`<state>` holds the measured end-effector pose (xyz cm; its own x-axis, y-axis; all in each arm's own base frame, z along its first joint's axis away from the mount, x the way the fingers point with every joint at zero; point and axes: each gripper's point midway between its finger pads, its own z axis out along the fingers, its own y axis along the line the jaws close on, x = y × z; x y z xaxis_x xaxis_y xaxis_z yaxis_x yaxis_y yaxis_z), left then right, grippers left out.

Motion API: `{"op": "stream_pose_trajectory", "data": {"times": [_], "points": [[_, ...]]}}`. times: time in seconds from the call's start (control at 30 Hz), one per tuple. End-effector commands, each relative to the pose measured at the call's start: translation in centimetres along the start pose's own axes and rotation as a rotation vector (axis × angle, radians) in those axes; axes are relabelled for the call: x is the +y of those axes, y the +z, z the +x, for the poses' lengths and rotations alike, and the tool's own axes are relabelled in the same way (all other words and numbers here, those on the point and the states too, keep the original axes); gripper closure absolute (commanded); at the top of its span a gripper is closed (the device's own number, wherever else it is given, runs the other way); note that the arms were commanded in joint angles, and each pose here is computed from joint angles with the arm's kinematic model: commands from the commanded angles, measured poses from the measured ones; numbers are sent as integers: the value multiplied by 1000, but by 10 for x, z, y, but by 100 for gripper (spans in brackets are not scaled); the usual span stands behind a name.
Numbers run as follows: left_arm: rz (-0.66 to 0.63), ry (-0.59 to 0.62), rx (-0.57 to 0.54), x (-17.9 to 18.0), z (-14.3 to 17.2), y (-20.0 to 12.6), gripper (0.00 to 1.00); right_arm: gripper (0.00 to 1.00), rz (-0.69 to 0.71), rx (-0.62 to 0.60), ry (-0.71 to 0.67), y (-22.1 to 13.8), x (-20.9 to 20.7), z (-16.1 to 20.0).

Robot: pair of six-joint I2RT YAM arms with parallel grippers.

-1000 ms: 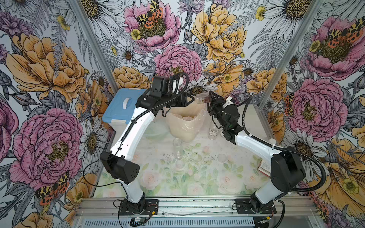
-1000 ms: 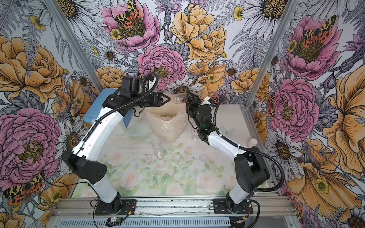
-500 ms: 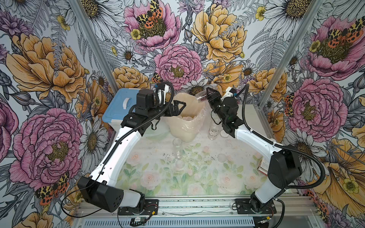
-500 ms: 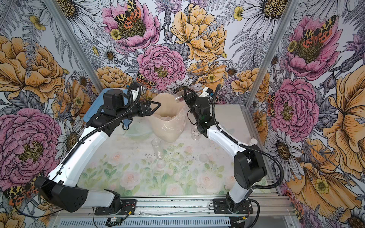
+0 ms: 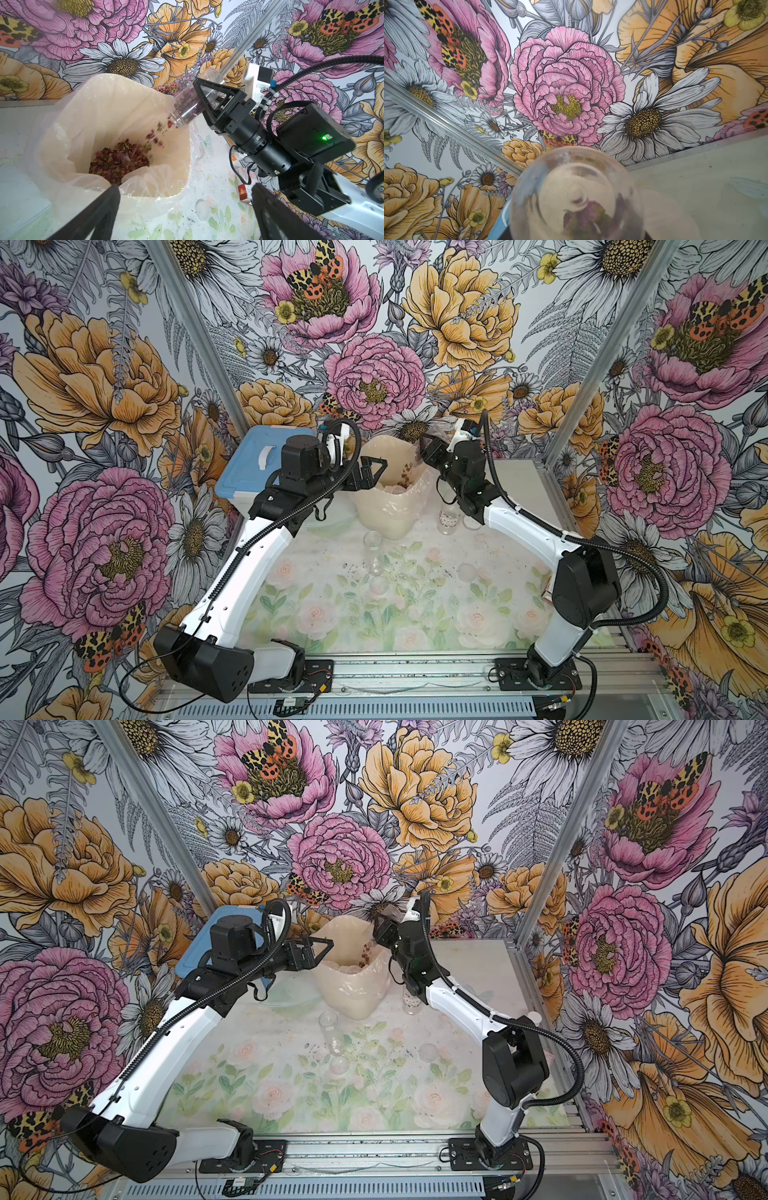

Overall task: Empty the moldy dried flower tea in the jars
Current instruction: Pour the moldy dried flower tea into the trash bin.

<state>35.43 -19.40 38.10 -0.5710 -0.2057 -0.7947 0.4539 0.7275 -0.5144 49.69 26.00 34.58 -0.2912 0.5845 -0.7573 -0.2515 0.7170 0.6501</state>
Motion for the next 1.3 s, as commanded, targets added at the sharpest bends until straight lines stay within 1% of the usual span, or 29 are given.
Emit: {"op": "stream_pose_trajectory", "data": {"times": [0.0,0.2,0.37,0.53,0.57,0.63,0.67,0.7,0.77,0.8,0.83,0.87,0.9,0.93,0.97,1.0,1.03,1.1,1.17,1.23,1.27], "points": [[-29,-2,-66,6,-8,-7,1,58,-24,-23,-160,3,18,-8],[-39,-22,-84,12,-3,-11,1,59,-34,23,-371,9,31,9],[-56,-25,-103,17,-1,-15,1,60,-43,80,-632,12,46,29],[-69,-31,-129,21,-2,-21,1,61,-12,70,-845,11,49,33],[-69,-33,-133,22,-2,-21,1,61,-1,57,-859,11,49,29],[-69,-40,-132,23,-2,-22,1,64,31,25,-822,9,46,16],[-71,-40,-131,24,-1,-22,1,66,33,15,-771,8,45,10],[-73,-41,-131,25,-1,-22,1,67,25,8,-704,8,43,4],[-75,-40,-136,25,-1,-23,1,68,-20,4,-522,8,39,-7],[-76,-40,-140,26,-2,-23,1,70,-52,9,-456,9,40,-9],[-77,-41,-142,26,-2,-23,1,72,-83,20,-424,10,44,-7],[-78,-42,-141,27,-2,-23,1,73,-114,38,-447,11,54,0],[-77,-42,-142,27,-2,-23,1,73,-125,58,-508,11,62,10],[-76,-42,-143,27,-2,-24,1,73,-122,78,-599,10,72,21],[-78,-43,-143,28,-3,-24,1,73,-103,94,-701,11,76,31],[-77,-43,-145,28,-3,-24,1,73,-79,103,-763,12,77,38],[-78,-43,-147,28,-3,-25,1,72,-52,101,-791,13,74,40],[-79,-42,-149,29,-3,-25,1,74,-40,96,-727,14,67,34],[-81,-44,-151,30,-3,-26,1,75,-78,95,-542,15,59,19],[-80,-46,-155,30,-4,-26,1,79,-112,81,-393,17,52,5],[-78,-47,-156,30,-4,-27,1,80,-120,80,-391,18,53,4]]}}
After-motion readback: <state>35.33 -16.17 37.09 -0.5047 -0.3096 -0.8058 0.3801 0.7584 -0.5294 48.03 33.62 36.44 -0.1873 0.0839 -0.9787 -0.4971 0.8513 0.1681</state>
